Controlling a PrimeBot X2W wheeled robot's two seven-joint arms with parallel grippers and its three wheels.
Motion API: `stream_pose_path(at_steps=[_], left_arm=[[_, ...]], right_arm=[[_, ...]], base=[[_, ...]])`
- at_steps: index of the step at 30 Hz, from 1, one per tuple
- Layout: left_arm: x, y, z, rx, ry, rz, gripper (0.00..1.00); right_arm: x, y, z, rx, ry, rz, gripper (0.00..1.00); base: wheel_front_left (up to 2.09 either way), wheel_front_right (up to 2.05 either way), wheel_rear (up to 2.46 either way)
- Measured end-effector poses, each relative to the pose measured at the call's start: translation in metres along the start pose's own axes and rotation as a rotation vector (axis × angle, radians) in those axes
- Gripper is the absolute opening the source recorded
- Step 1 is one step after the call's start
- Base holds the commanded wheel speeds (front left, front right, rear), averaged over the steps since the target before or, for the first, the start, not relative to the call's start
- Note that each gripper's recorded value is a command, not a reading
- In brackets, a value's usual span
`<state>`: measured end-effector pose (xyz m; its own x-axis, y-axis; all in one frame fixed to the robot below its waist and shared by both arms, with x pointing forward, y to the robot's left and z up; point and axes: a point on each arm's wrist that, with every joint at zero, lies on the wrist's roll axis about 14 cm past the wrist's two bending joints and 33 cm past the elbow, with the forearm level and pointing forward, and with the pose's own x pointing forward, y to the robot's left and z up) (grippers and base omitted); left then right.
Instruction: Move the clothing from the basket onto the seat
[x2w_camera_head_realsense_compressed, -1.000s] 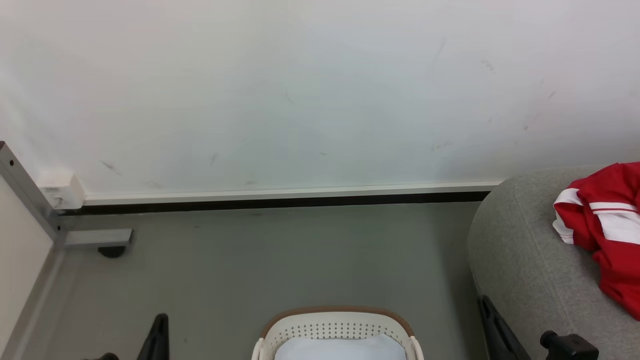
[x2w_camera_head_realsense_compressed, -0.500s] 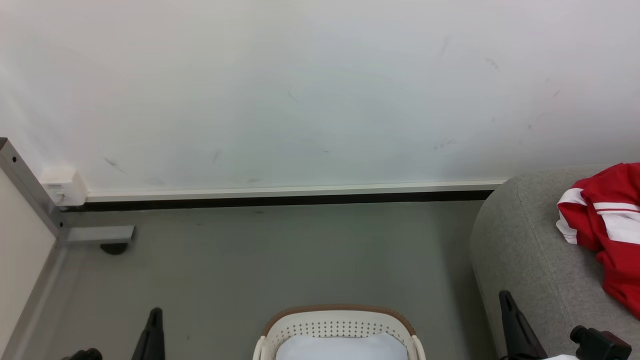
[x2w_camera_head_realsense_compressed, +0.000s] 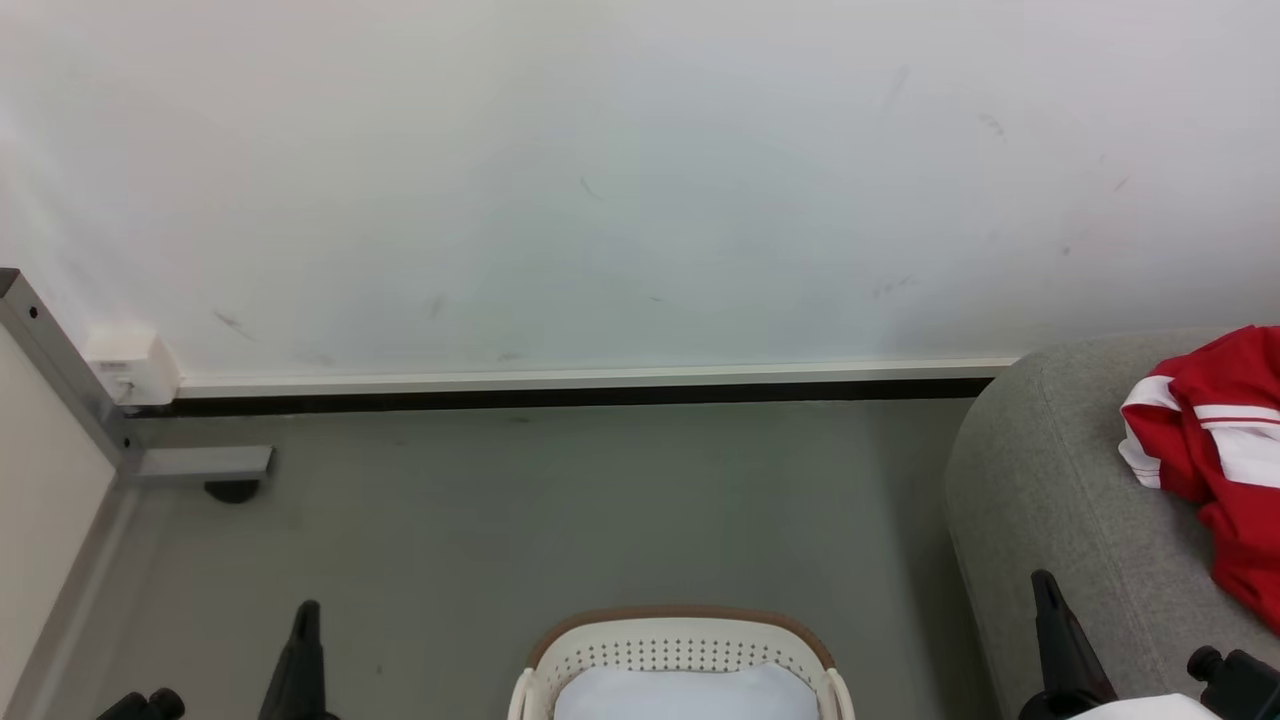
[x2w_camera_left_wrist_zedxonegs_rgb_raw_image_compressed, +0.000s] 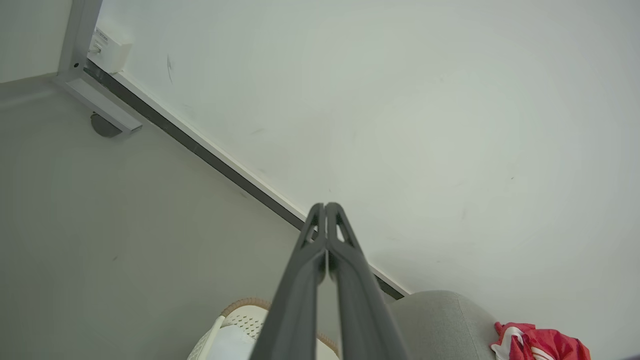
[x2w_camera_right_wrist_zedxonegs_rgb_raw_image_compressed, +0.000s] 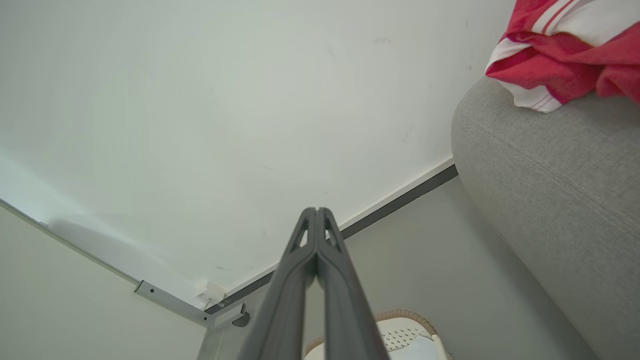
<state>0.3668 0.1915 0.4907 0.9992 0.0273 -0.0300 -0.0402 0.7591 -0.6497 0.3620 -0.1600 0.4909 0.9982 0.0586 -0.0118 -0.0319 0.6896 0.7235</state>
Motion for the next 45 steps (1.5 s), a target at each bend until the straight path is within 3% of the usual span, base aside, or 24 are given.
stream_pose_path(at_steps=[45], left_arm=[[0.013, -0.002, 0.009, -0.506, 0.015, 0.012, 0.0]], right_arm=[[0.013, -0.013, 0.025, 0.449, -0.038, -0.038, 0.0]], base=[[0.0, 0.0, 0.0]])
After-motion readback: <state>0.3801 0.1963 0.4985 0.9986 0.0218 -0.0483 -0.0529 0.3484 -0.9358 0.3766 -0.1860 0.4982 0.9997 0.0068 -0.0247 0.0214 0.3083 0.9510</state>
